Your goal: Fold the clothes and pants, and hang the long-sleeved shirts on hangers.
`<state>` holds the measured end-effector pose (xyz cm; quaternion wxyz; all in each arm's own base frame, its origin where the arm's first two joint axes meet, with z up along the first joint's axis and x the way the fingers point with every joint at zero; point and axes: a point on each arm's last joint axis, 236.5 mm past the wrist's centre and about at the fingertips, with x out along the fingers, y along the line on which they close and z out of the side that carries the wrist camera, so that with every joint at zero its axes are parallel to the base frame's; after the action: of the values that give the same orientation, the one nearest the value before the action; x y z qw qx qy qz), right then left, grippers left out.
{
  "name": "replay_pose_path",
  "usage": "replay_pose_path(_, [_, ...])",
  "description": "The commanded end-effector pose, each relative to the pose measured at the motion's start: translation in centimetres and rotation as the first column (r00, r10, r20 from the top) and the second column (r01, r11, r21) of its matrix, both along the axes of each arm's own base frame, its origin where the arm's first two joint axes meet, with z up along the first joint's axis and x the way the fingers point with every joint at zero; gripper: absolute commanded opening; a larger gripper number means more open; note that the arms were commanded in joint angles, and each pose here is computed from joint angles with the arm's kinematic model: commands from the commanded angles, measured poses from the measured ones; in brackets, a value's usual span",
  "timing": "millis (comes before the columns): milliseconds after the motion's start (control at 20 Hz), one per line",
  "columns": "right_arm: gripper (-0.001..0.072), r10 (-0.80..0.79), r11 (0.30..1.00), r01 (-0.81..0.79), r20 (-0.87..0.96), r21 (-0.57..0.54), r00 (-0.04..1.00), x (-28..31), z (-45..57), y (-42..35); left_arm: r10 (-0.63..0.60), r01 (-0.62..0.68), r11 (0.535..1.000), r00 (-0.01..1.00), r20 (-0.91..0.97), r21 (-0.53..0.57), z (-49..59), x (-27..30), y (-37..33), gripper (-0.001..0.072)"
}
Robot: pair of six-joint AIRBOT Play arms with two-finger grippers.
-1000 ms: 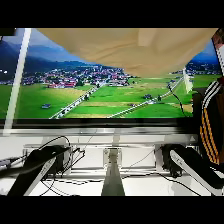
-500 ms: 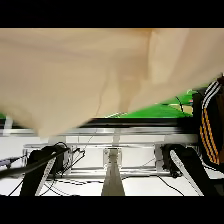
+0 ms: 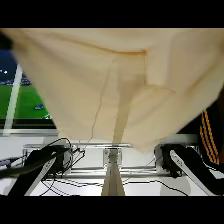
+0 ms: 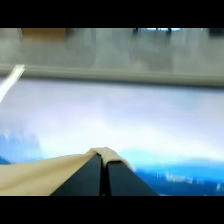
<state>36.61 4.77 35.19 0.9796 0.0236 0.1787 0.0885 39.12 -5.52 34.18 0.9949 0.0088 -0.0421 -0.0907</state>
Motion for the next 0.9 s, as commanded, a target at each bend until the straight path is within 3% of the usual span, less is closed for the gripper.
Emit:
replay_pose_path(0, [0.0008, -0.006, 1.000, 0.007, -0.268, 0.003, 0.963, 8.1, -12.6, 0.3, -0.016, 0.000, 0.999, 0.936, -0.352, -0.047, -14.9, 8.6, -1.0, 0.0012])
replay_pose_path(150, [0.0009, -0.027, 0.999, 0.039, -0.320, 0.031, 0.947, 14.8, -19.9, 0.3, 0.033, -0.081, 0.993, 0.890, -0.455, -0.088, -23.0, 13.2, -0.2, 0.0012])
replay_pose_path(350, [0.0009, -0.086, 0.981, 0.108, -0.139, 0.160, 0.987, 21.6, -21.0, 0.2, 0.114, -0.162, 0.981, 0.928, -0.355, -0.109, -23.3, 17.5, 1.0, 0.0013])
replay_pose_path(450, [0.0012, -0.111, 0.978, 0.125, -0.087, 0.168, 0.990, 22.8, -20.8, -0.3, 0.138, -0.181, 0.977, 0.939, -0.316, -0.110, -23.0, 18.3, 1.3, 0.0013])
replay_pose_path(500, [0.0101, -0.114, 0.979, 0.128, -0.093, 0.160, 0.989, 22.8, -21.1, -0.6, 0.138, -0.181, 0.978, 0.937, -0.321, -0.108, -23.3, 18.3, 1.3, 0.0033])
replay_pose_path(550, [0.0380, -0.111, 0.979, 0.128, -0.112, 0.156, 0.987, 22.6, -21.4, -0.7, 0.137, -0.181, 0.978, 0.935, -0.326, -0.106, -23.5, 18.3, 1.2, 0.0263])
replay_pose_path(600, [0.0573, -0.108, 0.981, 0.129, -0.145, 0.144, 0.983, 22.2, -22.1, -1.0, 0.135, -0.179, 0.978, 0.934, -0.331, -0.106, -23.6, 18.3, 1.2, 0.0699])
replay_pose_path(850, [0.0550, -0.151, 0.983, 0.181, -0.505, 0.010, 0.850, 16.0, -29.2, -7.4, 0.029, -0.102, 0.988, 0.856, -0.515, -0.113, -26.0, 15.6, -0.1, 0.0702])
